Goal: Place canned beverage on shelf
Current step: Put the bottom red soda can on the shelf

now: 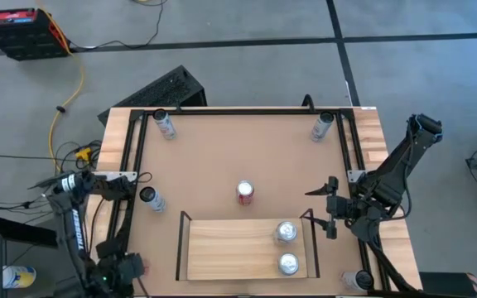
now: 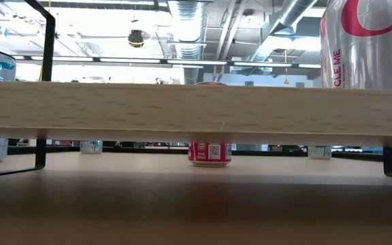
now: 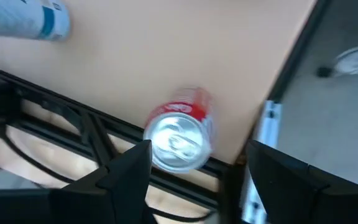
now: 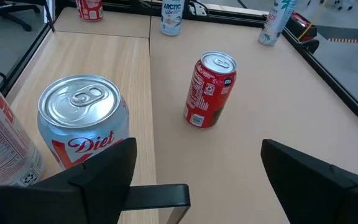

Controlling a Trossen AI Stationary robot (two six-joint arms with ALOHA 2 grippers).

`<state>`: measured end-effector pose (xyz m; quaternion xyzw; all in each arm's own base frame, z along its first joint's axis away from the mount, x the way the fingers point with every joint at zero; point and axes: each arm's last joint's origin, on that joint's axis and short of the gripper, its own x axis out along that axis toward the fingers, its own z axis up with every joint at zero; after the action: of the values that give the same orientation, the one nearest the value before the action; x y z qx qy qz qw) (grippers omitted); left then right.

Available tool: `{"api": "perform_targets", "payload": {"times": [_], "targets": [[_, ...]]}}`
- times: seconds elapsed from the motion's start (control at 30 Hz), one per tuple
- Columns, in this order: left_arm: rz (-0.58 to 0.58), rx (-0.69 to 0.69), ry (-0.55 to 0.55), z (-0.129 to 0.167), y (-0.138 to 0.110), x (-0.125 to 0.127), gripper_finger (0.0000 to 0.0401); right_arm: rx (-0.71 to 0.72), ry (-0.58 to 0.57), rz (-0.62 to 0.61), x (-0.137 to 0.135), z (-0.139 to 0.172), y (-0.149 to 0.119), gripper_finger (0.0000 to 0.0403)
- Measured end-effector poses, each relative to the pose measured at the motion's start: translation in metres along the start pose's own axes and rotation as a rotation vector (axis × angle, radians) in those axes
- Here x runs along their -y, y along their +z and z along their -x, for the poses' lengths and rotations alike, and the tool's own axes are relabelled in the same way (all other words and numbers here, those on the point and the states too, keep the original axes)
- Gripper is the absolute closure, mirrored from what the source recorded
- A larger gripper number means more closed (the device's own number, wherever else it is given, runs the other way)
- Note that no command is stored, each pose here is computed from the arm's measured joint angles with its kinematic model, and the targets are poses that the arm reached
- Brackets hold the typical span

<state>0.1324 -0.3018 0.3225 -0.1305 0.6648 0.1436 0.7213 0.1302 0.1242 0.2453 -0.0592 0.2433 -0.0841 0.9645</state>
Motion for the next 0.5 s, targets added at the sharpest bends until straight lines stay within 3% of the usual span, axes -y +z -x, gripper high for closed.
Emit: {"api": "perform_targets", "payload": {"times": [0.2, 0.5], "targets": [[-0.091, -0.001, 0.056, -0.014, 0.004, -0.002, 0.0154, 0.0, 0.002, -0.002, 0.0, 0.0, 0.0, 0.0033], [-0.026, 0.009, 0.02, -0.015, 0.002, 0.001, 0.0154, -0.001, 0.003, -0.001, 0.0, 0.0, 0.0, 0.0033]]}}
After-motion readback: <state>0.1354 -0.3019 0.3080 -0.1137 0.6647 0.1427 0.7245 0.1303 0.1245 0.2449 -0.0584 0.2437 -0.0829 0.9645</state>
